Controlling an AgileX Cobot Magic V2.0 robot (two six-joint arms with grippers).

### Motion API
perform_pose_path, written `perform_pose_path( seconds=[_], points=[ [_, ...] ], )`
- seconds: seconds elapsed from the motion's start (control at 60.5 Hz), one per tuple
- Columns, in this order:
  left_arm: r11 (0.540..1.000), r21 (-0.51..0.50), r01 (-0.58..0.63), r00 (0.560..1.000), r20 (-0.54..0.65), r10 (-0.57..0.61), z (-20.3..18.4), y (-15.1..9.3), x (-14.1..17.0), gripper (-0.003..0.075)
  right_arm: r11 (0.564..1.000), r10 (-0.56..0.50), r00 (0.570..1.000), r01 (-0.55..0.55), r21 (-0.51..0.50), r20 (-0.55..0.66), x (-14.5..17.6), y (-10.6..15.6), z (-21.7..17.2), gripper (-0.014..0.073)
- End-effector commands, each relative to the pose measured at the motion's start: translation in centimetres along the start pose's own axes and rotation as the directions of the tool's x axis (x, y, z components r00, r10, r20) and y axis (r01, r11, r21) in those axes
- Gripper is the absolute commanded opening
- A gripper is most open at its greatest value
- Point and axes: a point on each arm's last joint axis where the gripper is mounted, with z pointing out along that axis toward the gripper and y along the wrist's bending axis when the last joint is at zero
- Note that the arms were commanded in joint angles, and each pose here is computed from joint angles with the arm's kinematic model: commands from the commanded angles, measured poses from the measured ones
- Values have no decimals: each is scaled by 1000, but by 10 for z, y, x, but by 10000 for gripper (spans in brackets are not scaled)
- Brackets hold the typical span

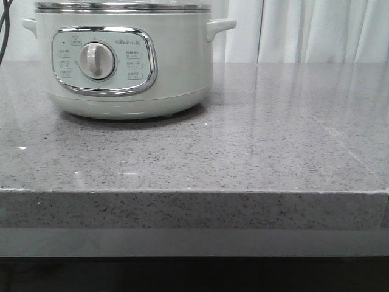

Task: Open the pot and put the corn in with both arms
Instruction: 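Lower the glass lid onto the pot with the left gripper, then release the lid knob and raise the left gripper away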

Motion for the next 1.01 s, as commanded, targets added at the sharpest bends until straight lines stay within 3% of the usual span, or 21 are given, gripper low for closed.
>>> perform_pose_path(
  seconds=[0.0, 0.099, 0.264, 0.446, 0.661, 0.991],
  points=[
    [1000, 14, -5, 980, 197, 2, -24, -6, -38, 243, 1000, -2, 995, 1, 17, 100, -13, -1, -4, 445],
    [1000, 13, -10, 983, 185, 8, -23, -6, -37, 292, 1000, -2, 995, 1, 17, 100, -13, -1, -4, 445],
    [1000, 9, -23, 981, 192, 21, -27, -6, -40, 455, 1000, -2, 995, 1, 17, 100, -13, -1, -4, 445],
    [999, 10, -33, 972, 233, 30, -59, -8, -58, 428, 1000, -2, 995, 1, 17, 100, -13, -1, -4, 445],
    [999, 17, -43, 968, 247, 38, -136, -12, -83, 380, 1000, -2, 995, 1, 17, 100, -13, -1, -4, 445],
    [993, 11, -119, 979, 170, 116, -217, -13, -73, 363, 1000, -2, 995, 1, 17, 100, -13, -1, -4, 445]
  ],
)
